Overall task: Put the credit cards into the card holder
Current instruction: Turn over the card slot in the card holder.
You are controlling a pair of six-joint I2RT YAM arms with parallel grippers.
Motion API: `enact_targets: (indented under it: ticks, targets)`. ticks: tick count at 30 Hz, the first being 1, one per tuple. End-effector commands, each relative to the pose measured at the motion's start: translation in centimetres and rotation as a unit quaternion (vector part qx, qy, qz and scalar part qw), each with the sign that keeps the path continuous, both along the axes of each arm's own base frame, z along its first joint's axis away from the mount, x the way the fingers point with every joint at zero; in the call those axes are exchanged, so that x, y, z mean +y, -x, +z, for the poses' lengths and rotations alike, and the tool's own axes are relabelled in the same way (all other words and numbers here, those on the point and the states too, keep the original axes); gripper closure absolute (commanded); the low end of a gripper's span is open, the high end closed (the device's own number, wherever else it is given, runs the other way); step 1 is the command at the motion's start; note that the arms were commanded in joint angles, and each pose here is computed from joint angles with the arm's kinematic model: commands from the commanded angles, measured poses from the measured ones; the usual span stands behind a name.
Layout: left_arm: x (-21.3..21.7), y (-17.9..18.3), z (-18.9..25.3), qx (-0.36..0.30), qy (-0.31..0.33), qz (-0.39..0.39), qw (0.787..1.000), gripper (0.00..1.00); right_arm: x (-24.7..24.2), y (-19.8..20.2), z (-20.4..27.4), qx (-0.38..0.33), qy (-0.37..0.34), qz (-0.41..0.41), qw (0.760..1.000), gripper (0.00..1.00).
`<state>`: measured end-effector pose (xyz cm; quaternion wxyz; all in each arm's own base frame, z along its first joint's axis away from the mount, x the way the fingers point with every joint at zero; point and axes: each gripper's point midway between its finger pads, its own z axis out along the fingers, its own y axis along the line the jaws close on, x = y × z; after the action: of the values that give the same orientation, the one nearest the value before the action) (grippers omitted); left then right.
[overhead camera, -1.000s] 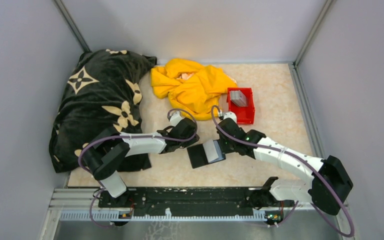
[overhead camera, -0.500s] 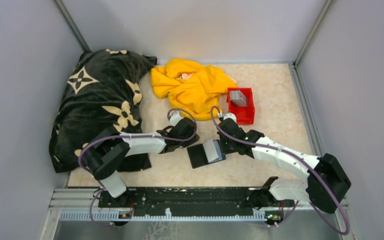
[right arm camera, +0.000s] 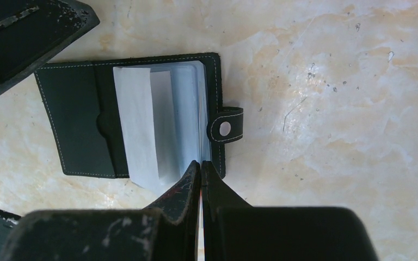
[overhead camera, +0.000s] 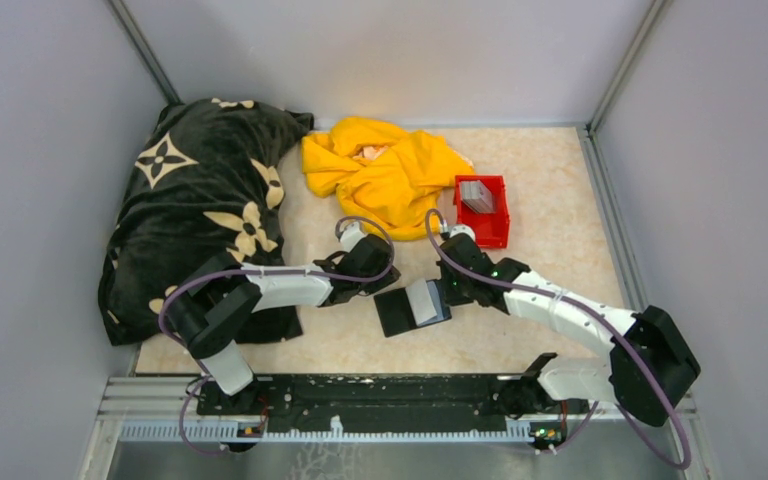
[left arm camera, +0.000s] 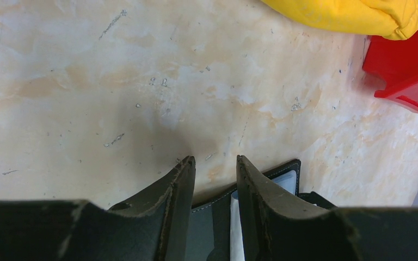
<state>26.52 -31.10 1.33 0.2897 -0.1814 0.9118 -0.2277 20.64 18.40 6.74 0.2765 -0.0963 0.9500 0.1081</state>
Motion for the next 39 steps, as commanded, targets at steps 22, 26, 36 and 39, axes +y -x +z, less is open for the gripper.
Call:
enact_targets:
  ticks: [22,26,36,39]
  targets:
    - [10.8,9.7,-10.5,0.187,-0.211,-0.032,0.959,0.57,-1.4,-0.2,-0.9,0.026,-0.135,-0.065,0.988,1.00]
    - [11.0,9.8,-10.6,0.189,-0.215,-0.033,0.958,0.57,-1.7,-0.2,-1.4,0.033,-0.157,-0.074,0.984,1.00]
    - [11.4,10.2,-10.9,0.195,-0.222,-0.035,0.955,0.58,-2.2,0.0,-2.4,0.040,-0.202,-0.096,0.974,1.00]
    - [11.5,10.2,-10.9,0.196,-0.222,-0.035,0.955,0.58,-1.9,0.1,-2.5,0.042,-0.211,-0.093,0.972,1.00]
